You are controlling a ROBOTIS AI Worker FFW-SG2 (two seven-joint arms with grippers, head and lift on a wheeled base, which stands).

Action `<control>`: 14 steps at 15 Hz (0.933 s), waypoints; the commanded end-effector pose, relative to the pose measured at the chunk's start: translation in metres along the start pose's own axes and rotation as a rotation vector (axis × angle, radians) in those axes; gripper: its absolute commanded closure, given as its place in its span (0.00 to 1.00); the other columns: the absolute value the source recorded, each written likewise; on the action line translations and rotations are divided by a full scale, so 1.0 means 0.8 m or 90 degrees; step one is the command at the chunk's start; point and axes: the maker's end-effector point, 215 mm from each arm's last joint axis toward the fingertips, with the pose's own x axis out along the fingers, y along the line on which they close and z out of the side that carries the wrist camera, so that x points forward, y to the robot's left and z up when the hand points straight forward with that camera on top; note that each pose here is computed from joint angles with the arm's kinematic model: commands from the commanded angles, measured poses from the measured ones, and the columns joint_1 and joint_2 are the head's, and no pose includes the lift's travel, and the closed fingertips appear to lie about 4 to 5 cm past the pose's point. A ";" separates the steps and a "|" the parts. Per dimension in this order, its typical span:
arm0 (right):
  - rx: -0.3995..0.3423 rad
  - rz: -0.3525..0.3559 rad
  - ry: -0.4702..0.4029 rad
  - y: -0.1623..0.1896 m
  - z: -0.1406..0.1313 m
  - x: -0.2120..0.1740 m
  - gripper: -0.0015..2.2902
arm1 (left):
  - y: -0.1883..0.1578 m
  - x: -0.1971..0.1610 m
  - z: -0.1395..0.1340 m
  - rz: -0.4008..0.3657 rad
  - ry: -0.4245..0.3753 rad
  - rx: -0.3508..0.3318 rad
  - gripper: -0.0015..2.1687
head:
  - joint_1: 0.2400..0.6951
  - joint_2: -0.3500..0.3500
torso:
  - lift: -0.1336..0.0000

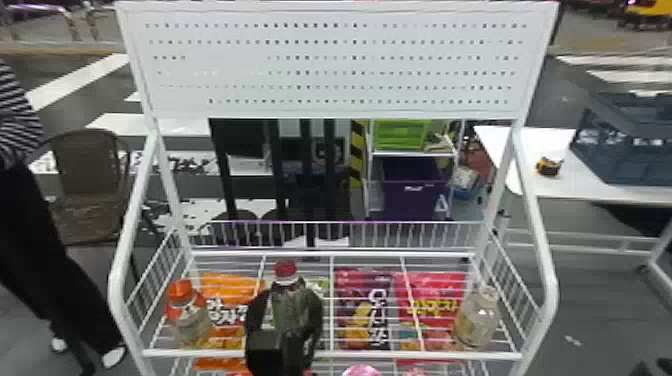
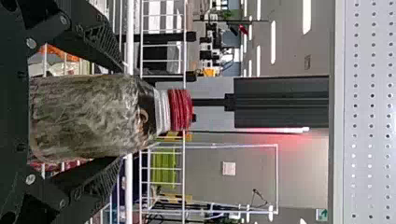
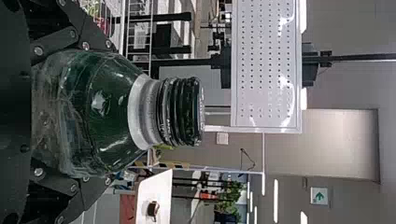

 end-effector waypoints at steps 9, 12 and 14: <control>0.000 0.002 -0.006 0.003 0.005 0.004 0.25 | -0.013 -0.045 0.004 -0.006 -0.015 -0.033 0.06 | 0.57 0.50 | 1.00; -0.002 0.003 -0.007 0.004 0.007 0.007 0.25 | -0.014 -0.050 0.013 -0.006 -0.024 -0.038 0.06 | 0.57 0.50 | 1.00; -0.001 0.003 -0.004 0.004 0.004 0.006 0.25 | -0.013 -0.068 0.054 -0.007 -0.057 -0.056 0.06 | 0.57 0.50 | 1.00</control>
